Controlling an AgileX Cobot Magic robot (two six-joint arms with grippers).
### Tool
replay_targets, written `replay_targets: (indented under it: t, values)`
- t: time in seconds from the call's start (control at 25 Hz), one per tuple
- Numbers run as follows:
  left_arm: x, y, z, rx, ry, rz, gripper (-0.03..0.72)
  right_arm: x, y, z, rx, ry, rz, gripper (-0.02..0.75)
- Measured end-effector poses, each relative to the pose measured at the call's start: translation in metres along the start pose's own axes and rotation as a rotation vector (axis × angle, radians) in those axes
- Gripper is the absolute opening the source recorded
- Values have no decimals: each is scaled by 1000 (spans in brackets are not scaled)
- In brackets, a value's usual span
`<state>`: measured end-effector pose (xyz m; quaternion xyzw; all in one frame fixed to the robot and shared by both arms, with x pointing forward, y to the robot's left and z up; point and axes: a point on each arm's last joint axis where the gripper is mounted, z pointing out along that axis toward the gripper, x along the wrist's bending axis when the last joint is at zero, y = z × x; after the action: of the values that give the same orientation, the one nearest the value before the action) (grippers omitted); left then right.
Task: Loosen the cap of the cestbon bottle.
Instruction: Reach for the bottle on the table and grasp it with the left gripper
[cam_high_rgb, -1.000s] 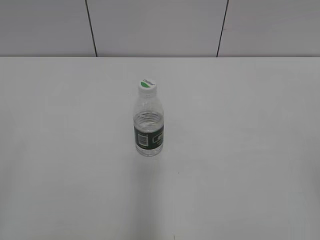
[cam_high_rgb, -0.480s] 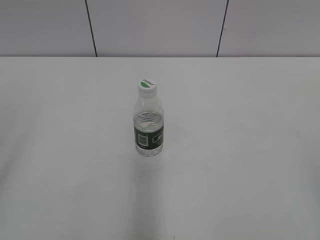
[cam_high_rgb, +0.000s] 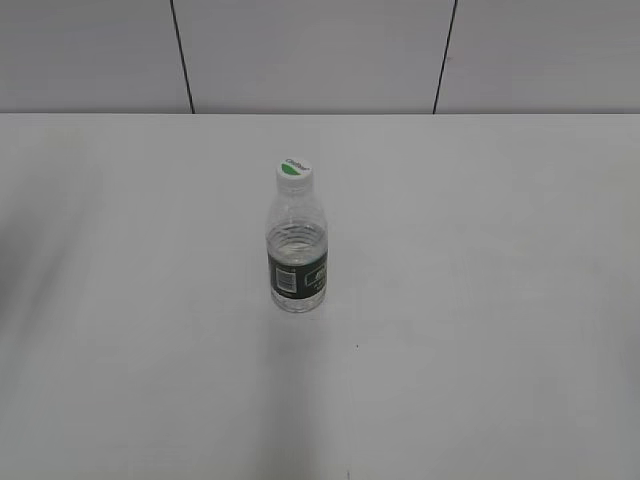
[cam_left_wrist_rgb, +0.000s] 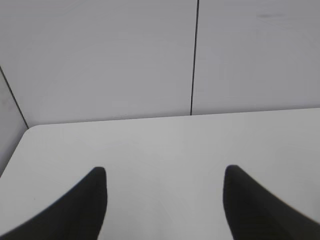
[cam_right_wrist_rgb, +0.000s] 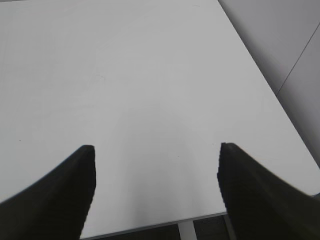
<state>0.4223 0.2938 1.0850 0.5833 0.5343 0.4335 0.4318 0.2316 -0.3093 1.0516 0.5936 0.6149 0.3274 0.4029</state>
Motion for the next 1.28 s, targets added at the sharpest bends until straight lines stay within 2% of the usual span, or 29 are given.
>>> replay_targets:
  t: [0.16, 0.32, 0.48, 0.76, 0.92, 1.08, 1.12, 1.28]
  values:
    - [0, -7, 33, -14, 2, -14, 439, 0, 0, 0, 0, 0, 0, 584]
    - [-1, -14, 59, -90, 0, -38, 430, 0, 0, 0, 0, 0, 0, 584]
    - [-7, -38, 76, -148, -61, -74, 418, 0, 0, 0, 0, 0, 0, 584]
    - [-28, -76, 90, -163, -260, 7, 417, 0, 0, 0, 0, 0, 0, 584]
    - [-37, -96, 101, -116, -365, -9, 417, 0, 0, 0, 0, 0, 0, 584]
    - [-52, -120, 109, -66, -535, 9, 417, 0, 0, 1, 6, 0, -1, 584]
    - [-59, -132, 110, -44, -616, 21, 417, 0, 1, 2, 19, 1, -2, 584]
    - [-72, -149, 108, -20, -785, 39, 417, 1, 7, 13, 93, 3, -12, 584]
